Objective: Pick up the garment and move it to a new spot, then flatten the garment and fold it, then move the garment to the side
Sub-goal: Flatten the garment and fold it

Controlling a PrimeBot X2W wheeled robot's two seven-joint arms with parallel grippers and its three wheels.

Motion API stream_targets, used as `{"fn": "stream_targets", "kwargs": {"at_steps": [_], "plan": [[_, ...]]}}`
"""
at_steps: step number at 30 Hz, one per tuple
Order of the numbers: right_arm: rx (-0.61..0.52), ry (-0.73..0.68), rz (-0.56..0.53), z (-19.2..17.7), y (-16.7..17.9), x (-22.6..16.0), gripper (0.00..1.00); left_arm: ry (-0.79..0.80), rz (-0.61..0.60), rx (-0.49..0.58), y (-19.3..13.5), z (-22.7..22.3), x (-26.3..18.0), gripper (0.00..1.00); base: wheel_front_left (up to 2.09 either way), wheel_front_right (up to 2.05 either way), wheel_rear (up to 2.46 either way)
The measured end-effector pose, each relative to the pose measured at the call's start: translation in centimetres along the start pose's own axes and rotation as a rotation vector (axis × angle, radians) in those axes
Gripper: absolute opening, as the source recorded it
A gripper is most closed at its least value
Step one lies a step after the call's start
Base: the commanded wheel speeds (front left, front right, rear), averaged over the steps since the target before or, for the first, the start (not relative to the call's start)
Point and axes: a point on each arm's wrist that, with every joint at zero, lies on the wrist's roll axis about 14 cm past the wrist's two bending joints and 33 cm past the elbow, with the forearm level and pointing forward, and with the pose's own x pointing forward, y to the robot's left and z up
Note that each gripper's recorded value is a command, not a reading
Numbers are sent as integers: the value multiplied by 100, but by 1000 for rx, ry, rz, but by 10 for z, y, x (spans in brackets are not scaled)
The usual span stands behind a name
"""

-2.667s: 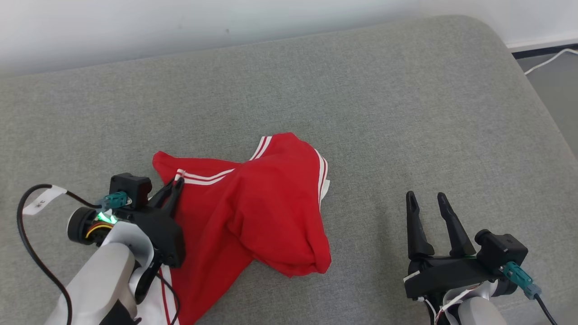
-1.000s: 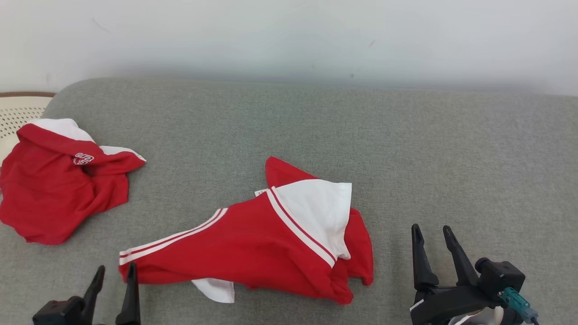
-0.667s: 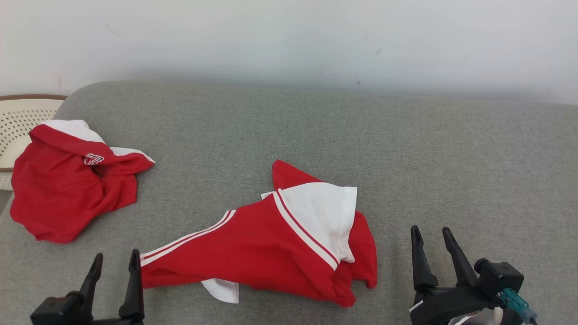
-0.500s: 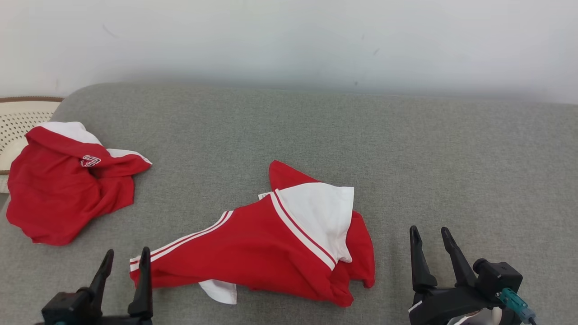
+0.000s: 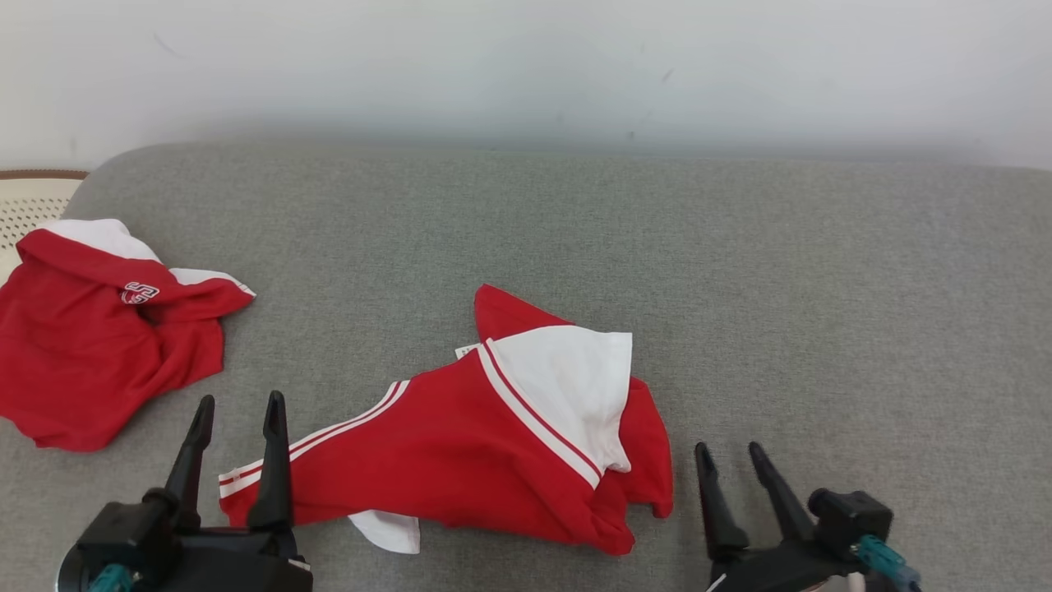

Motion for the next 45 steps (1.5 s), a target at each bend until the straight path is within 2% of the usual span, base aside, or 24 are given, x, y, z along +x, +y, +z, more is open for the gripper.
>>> {"fn": "stream_targets", "kwargs": {"at_steps": [8,16,17,18,21,29,38,42,45], "plan": [[35,118,92,-29,26,2,100,-9,33,-17,6,-1,-11,100,0,0,0],[6,297,153,-66,37,-3,100,-22,61,-15,14,2,-20,100,0,0,0],[-5,314,162,-70,38,-2,42,-26,71,-16,17,3,-22,100,0,0,0],[-11,320,166,-71,39,0,0,-27,75,-16,19,4,-23,100,0,0,0],[-32,311,170,-69,37,5,0,-32,99,-8,27,6,-28,100,0,0,0],[-89,182,118,-35,14,24,0,-32,127,-1,35,6,-38,100,0,0,0],[-205,-16,8,49,-34,32,0,-32,115,-33,27,4,-43,100,0,0,0],[-236,-51,-54,73,-57,26,0,-33,113,-45,24,4,-44,100,0,0,0],[-253,-43,-108,78,-77,16,0,-22,116,-51,24,0,-48,100,0,0,0]]}}
